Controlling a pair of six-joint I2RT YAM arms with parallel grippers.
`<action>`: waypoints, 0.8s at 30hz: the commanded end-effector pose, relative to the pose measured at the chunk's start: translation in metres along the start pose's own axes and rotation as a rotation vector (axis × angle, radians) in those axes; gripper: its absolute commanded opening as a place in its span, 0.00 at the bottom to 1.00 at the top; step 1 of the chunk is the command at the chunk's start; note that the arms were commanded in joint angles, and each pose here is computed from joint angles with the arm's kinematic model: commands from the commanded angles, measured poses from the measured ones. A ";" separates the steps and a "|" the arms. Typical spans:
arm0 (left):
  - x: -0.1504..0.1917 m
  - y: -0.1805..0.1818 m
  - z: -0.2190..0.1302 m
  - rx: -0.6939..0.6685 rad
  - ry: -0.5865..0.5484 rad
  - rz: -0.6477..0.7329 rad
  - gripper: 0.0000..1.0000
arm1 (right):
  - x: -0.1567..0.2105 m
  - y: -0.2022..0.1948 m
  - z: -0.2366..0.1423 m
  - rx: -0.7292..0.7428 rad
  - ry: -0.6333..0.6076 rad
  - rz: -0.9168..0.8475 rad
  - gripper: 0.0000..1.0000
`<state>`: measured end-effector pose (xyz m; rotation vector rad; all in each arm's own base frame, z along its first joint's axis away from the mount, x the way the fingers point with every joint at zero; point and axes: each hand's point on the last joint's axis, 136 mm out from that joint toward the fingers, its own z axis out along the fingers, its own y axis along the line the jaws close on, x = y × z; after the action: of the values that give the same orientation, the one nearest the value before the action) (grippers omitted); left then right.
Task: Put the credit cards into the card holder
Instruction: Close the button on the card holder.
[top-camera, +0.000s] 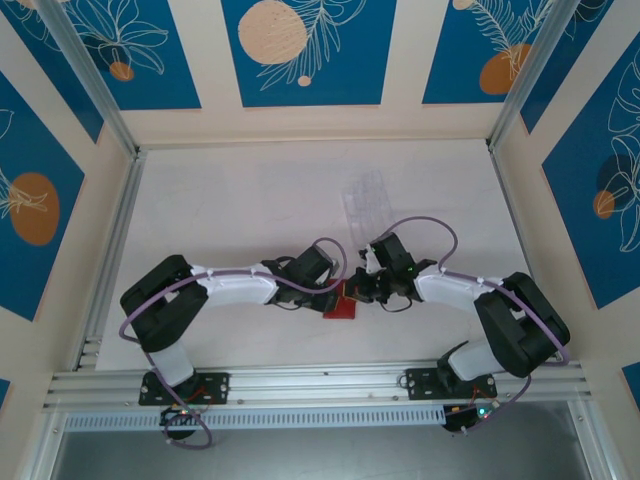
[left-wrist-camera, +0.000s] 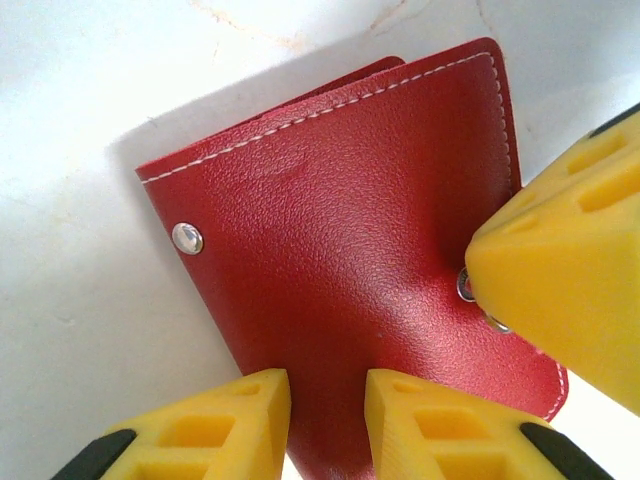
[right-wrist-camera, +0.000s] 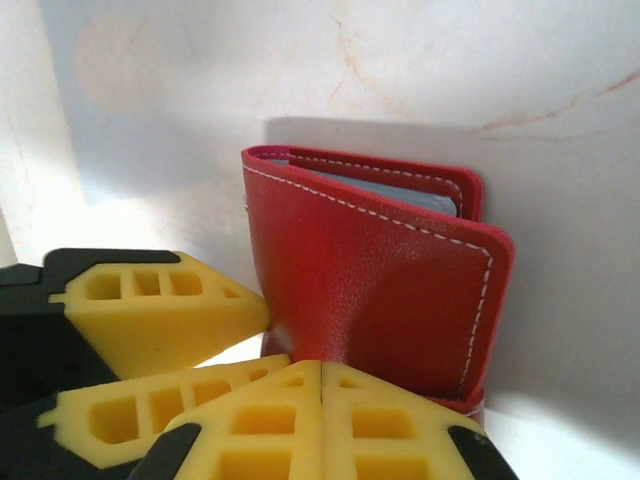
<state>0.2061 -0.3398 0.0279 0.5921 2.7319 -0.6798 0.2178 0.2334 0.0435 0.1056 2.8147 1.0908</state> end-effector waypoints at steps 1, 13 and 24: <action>0.012 0.005 0.017 -0.029 0.037 -0.004 0.27 | 0.003 0.012 0.000 -0.083 0.035 0.020 0.00; 0.011 0.004 0.018 -0.023 0.038 -0.004 0.27 | 0.005 -0.003 0.009 0.013 0.034 0.008 0.00; 0.010 0.002 0.019 -0.020 0.039 -0.007 0.27 | 0.009 -0.019 0.008 0.171 -0.029 -0.049 0.00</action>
<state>0.2067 -0.3407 0.0275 0.5925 2.7342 -0.6784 0.2178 0.2348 0.0347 0.0825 2.8165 0.9633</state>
